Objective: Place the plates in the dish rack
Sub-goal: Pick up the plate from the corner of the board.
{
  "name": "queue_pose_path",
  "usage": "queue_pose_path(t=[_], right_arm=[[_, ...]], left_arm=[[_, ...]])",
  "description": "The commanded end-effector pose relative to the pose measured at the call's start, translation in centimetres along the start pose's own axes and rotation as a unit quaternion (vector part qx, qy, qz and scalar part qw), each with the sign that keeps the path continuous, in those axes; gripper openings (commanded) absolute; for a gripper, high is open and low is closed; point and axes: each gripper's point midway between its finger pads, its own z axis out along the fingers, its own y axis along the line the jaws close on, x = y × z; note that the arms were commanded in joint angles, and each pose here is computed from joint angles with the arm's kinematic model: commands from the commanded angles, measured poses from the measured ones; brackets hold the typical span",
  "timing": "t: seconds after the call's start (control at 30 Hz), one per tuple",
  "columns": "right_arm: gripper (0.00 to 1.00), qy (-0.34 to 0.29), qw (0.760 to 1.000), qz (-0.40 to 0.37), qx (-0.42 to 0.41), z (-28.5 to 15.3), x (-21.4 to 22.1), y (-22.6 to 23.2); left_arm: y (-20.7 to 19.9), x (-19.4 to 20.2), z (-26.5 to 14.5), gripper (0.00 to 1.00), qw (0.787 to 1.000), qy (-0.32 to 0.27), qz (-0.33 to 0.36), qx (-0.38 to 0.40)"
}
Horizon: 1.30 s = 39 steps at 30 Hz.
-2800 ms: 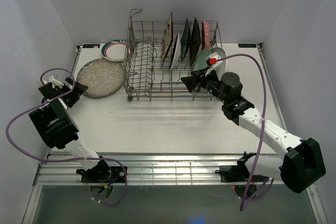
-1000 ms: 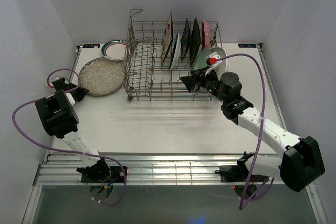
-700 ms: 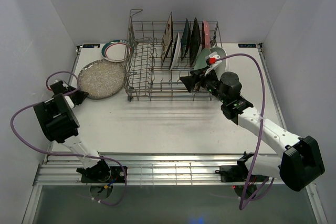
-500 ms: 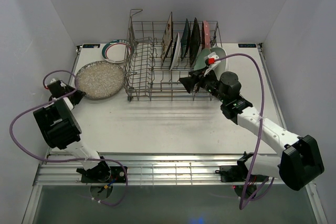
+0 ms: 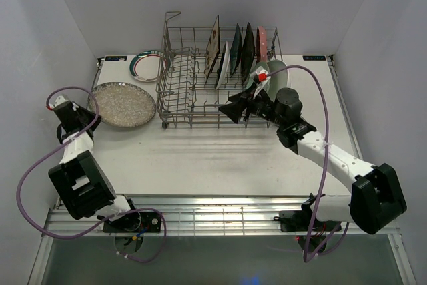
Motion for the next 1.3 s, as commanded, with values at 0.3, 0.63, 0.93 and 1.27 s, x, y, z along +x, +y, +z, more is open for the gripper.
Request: queue_pose_path(t=[0.3,0.63,0.93,1.27], right_arm=[[0.68,-0.001,0.988,0.054,-0.147,3.3,-1.9,7.1],[0.67,-0.014,0.969,0.191,-0.159,4.8,-0.4,11.8],[0.72,0.006,0.939,0.32,-0.128,5.8,4.4,15.2],[0.74,0.028,0.888,0.453,-0.072,7.2,11.0,17.5]], left_arm=[[1.5,-0.7,-2.1,0.0,1.0,0.001,0.008,0.002],[2.9,0.0,-4.8,0.0,0.999,0.027,0.022,0.017],[2.6,1.3,-6.6,0.0,0.994,0.066,0.014,0.08],[1.7,3.2,-6.9,0.0,0.985,0.114,0.004,0.13]])
